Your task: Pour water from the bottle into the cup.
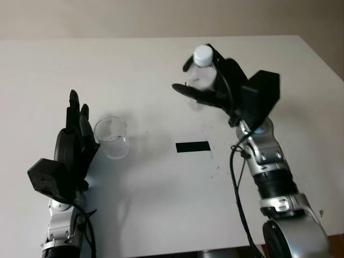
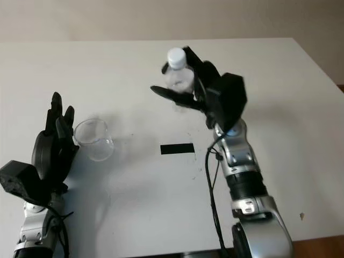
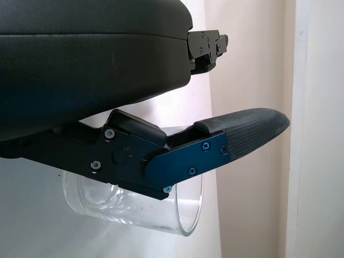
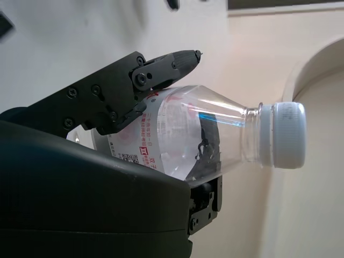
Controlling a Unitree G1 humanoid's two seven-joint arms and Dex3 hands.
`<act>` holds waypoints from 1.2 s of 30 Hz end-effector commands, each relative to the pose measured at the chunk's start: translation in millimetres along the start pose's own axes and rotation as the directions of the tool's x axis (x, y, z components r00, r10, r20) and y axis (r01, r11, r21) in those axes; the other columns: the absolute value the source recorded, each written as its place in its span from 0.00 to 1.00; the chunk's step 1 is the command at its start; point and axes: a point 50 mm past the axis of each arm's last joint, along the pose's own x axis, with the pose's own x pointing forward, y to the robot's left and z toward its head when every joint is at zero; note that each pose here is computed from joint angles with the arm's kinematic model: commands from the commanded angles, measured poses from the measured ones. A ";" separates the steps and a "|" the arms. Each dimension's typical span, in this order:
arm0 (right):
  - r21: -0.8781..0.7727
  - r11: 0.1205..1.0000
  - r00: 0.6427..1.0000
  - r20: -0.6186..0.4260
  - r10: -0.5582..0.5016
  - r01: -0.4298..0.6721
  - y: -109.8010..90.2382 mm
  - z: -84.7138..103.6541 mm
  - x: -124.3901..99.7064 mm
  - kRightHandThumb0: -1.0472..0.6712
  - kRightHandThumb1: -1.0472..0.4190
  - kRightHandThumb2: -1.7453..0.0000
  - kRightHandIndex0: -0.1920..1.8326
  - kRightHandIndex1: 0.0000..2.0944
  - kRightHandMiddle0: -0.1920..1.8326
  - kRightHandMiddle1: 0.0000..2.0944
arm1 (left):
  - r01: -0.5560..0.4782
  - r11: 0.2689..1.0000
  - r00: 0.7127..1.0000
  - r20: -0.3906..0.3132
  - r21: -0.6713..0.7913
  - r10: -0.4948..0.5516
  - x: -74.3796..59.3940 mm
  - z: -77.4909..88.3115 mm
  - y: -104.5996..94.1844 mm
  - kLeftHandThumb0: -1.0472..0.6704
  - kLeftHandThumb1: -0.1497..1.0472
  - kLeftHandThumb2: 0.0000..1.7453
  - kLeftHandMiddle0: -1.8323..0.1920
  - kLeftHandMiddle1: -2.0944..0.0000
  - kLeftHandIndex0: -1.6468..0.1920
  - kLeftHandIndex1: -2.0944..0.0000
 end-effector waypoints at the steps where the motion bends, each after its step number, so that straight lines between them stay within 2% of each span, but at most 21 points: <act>1: 0.052 0.998 1.000 -0.002 0.021 -0.021 2.7 2.1 -4.9 0.48 0.00 0.85 0.52 1.00 0.19 1.00 | -0.002 1.000 1.000 -0.018 -0.009 0.002 -4.3 -3.7 0.1 0.09 1.00 0.45 1.00 0.87 0.96 1.00; 4: 0.132 0.991 0.997 -0.057 0.043 -0.035 6.1 -4.9 -11.2 0.48 0.00 0.85 0.51 1.00 0.18 1.00 | -0.002 1.000 1.000 -0.020 -0.009 0.002 -4.6 -3.5 -0.1 0.10 1.00 0.45 1.00 0.87 0.96 1.00; 7: 0.180 0.983 0.993 -0.105 0.053 -0.034 8.9 -13.0 -14.9 0.47 0.00 0.86 0.46 1.00 0.16 1.00 | -0.002 1.000 1.000 -0.021 -0.012 0.002 -5.7 -3.9 0.4 0.10 1.00 0.44 1.00 0.89 0.97 1.00; 15: 0.241 0.970 0.983 -0.180 0.041 0.004 13.4 -26.4 -17.6 0.45 0.00 0.85 0.49 1.00 0.16 1.00 | -0.008 1.000 1.000 -0.024 -0.006 0.008 -7.3 -3.6 1.9 0.10 1.00 0.44 1.00 0.88 0.97 1.00; 21: 0.232 0.972 0.979 -0.201 0.025 0.022 13.9 -26.2 -17.4 0.45 0.00 0.85 0.55 1.00 0.16 1.00 | -0.007 1.000 1.000 -0.023 -0.007 0.007 -7.3 -3.2 2.0 0.10 1.00 0.44 1.00 0.88 0.97 1.00; 36: 0.137 0.990 0.960 -0.281 0.011 0.028 10.7 -19.8 -17.0 0.46 0.00 0.84 0.59 1.00 0.19 1.00 | -0.007 1.000 1.000 -0.025 -0.010 0.006 -9.1 -3.1 3.0 0.10 1.00 0.44 1.00 0.88 0.97 1.00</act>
